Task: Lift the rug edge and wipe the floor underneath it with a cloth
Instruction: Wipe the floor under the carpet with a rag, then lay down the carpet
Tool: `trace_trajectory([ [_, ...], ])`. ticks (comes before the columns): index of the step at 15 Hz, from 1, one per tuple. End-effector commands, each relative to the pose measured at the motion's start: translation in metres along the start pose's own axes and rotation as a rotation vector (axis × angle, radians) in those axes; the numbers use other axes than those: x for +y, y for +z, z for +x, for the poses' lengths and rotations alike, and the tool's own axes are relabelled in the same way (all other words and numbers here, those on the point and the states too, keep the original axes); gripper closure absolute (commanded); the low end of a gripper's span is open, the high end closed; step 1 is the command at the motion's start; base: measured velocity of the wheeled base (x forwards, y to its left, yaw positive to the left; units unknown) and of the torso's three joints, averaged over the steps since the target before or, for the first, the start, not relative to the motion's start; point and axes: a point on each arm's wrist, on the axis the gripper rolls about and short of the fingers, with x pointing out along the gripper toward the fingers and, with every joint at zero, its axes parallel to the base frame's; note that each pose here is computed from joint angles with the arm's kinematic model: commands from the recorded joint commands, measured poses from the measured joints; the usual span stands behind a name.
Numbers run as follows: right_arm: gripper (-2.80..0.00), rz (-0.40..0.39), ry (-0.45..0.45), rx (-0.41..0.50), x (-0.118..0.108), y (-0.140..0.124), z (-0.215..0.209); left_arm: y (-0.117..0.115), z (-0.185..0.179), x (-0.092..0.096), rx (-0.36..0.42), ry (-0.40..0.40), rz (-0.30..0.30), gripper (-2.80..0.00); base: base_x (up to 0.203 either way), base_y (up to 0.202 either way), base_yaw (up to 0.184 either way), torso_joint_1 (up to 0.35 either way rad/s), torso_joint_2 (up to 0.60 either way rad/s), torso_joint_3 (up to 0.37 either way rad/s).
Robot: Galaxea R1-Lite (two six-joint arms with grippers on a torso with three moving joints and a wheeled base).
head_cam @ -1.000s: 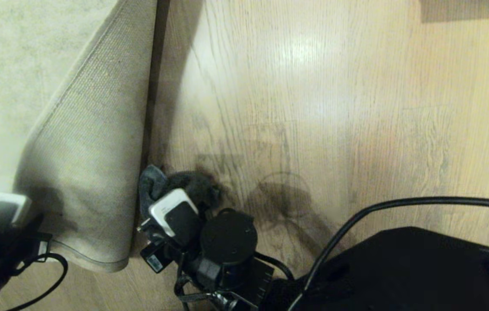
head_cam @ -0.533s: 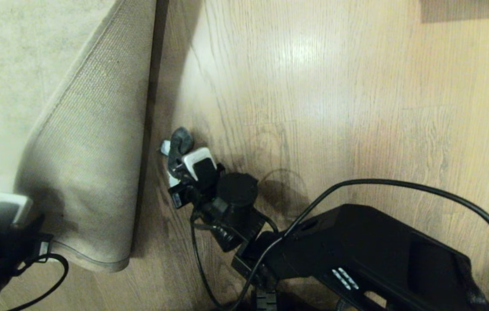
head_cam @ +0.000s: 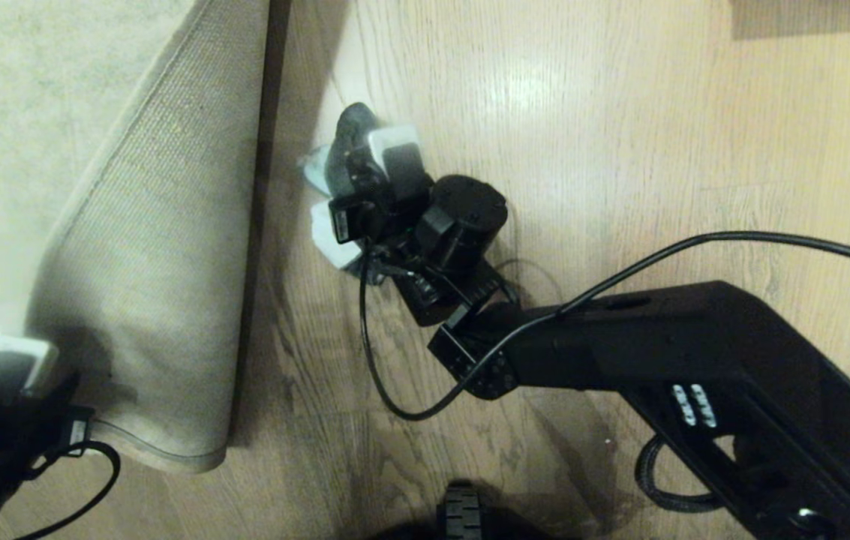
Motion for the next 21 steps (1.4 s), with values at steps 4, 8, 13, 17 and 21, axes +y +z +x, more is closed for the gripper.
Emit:
trace_trajectory([
  [4, 0.0, -0.004, -0.022, -0.081, -0.022, 0.075, -0.006, 0.003, 0.0, 0.001, -0.029, 0.015, 0.002, 0.0, 0.0, 0.0, 0.0, 0.0, 0.0, 0.0],
  [8, 0.0, -0.038, -0.017, -0.005, -0.04, 0.084, -0.035, 0.003, 0.0, 0.002, -0.03, 0.016, 0.002, 0.0, 0.0, 0.0, 0.0, 0.0, 0.0, 0.0],
  [13, 0.0, -0.101, -0.074, 0.092, -0.085, 0.067, -0.084, 0.003, 0.0, 0.001, -0.029, 0.015, 0.002, 0.0, 0.0, 0.0, 0.0, 0.0, 0.0, 0.0],
  [17, 0.0, -0.193, -0.226, 0.15, -0.162, 0.064, -0.127, 0.002, 0.001, 0.001, -0.022, 0.012, 0.002, 0.0, 0.0, 0.0, 0.0, 0.0, 0.0, 0.0],
  [21, 0.0, -0.221, -0.356, 0.224, -0.211, 0.079, -0.178, 0.002, 0.001, 0.001, -0.022, 0.012, 0.002, 0.0, 0.0, 0.0, 0.0, 0.0, 0.0, 0.0],
])
